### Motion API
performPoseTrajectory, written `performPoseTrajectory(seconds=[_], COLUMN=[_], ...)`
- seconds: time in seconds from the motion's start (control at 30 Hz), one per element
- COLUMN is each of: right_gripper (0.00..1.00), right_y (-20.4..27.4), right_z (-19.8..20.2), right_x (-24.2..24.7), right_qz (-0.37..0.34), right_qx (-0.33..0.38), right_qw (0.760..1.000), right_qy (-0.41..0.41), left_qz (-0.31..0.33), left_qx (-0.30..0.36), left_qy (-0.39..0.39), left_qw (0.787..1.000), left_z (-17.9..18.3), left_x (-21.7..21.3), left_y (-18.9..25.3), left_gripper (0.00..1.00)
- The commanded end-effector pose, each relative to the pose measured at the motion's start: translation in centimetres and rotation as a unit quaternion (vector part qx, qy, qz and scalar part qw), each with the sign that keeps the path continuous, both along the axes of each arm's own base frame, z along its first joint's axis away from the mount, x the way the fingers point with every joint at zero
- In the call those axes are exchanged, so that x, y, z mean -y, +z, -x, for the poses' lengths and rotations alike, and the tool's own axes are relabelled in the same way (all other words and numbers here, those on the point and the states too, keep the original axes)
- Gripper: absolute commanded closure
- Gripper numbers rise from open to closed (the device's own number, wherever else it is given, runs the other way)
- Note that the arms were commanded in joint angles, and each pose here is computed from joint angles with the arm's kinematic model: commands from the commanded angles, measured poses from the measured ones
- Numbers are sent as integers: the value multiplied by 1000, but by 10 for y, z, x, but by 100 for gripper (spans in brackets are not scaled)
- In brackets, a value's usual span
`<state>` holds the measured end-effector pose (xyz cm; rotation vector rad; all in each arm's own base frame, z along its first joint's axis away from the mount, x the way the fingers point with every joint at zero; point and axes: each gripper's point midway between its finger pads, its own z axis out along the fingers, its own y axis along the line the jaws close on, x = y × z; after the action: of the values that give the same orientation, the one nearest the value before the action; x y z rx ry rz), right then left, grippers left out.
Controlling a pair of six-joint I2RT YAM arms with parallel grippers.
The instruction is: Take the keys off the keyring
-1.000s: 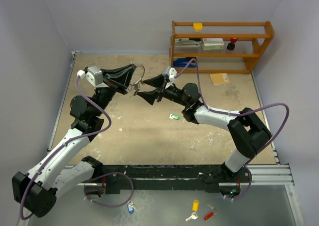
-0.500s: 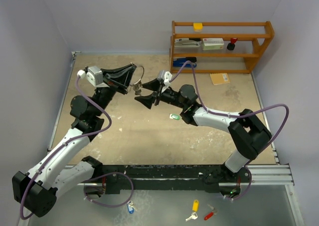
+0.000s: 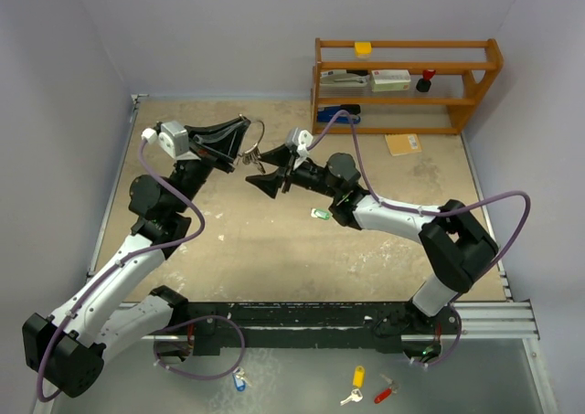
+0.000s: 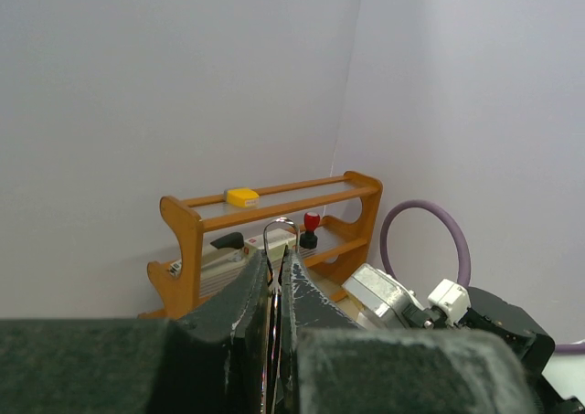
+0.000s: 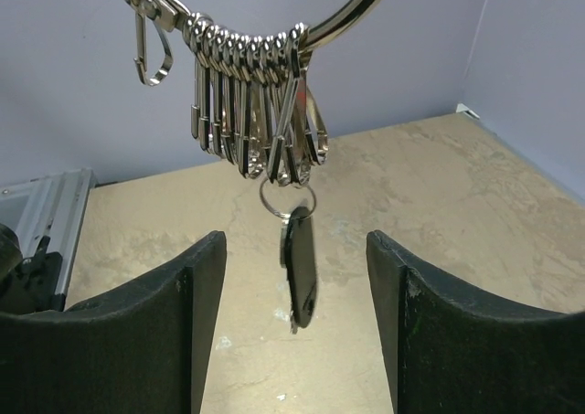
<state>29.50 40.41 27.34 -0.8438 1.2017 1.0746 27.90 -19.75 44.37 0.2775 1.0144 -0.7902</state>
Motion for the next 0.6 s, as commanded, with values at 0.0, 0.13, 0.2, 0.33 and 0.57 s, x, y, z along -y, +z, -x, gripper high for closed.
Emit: performPoseTrajectory(seconds=[0.0,0.13,0.2,0.33,0.57], right_gripper=[36,44,56,85,100], right_y=[50,53,53,52,45], right_z=[1,-2,-2,-4,-8], right_x=[1,2,2,3,7], right_qz=[-40,-38,-36,-34,2], right_qx=[52,55,56,54,49], right_qw=[998,998,998,998,997], right_qy=[-11,-19,-22,-28,-56], left_qz=[32,33,33,33,31], left_qx=[49,51,51,50,28], left_qy=[-11,-10,-10,-9,26], left_qw=[998,998,998,998,999], left_z=[17,18,18,17,6], left_x=[-5,-6,-6,-6,-14], left_y=[37,37,38,37,32], left_gripper=[100,100,100,100,100])
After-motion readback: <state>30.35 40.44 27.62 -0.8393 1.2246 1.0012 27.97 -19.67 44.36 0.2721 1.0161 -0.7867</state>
